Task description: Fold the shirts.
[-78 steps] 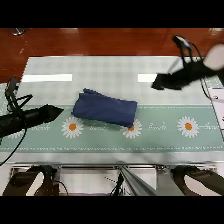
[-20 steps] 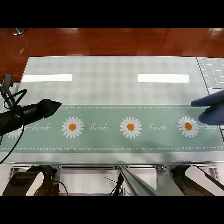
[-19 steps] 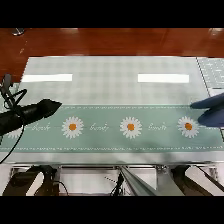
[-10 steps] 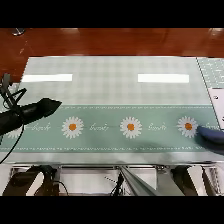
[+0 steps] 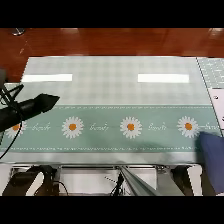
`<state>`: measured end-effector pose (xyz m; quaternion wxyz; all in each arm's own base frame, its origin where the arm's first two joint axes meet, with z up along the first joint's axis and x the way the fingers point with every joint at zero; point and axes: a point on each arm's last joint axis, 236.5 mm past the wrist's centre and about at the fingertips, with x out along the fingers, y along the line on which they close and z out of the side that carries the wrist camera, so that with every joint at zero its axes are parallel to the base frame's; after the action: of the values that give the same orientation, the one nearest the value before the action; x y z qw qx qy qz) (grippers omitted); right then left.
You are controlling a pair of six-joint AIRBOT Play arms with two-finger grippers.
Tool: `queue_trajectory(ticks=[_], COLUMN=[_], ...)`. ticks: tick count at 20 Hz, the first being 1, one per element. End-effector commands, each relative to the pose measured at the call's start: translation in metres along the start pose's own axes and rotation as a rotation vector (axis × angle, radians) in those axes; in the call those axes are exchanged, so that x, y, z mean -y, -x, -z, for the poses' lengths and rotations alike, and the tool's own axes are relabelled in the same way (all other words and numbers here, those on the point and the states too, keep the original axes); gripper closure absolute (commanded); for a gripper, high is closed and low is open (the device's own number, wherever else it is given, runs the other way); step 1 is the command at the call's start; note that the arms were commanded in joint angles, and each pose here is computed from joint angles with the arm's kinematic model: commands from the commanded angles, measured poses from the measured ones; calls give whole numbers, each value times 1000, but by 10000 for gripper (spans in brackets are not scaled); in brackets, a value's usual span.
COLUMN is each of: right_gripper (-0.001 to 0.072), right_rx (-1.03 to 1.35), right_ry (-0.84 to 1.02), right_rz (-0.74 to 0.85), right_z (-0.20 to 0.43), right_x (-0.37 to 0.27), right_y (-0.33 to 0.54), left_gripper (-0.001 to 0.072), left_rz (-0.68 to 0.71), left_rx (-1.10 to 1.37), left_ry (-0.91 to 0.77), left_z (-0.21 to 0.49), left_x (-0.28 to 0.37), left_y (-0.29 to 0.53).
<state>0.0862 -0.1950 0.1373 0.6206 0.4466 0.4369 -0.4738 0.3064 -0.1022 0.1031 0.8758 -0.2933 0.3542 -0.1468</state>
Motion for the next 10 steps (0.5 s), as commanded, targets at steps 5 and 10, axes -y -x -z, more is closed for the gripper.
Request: queue_trajectory(ticks=[5, 10], right_gripper=[688, 689], right_rx=[116, 25], right_ry=[435, 1207], right_rz=[-1021, -861], right_z=[26, 228], right_x=[-288, -363], right_y=[91, 32], left_gripper=[689, 691], left_rz=[90, 124], left_rx=[-54, -187], left_ry=[-173, -418], left_z=[-92, -83], left_x=[66, 116], left_y=[-15, -57])
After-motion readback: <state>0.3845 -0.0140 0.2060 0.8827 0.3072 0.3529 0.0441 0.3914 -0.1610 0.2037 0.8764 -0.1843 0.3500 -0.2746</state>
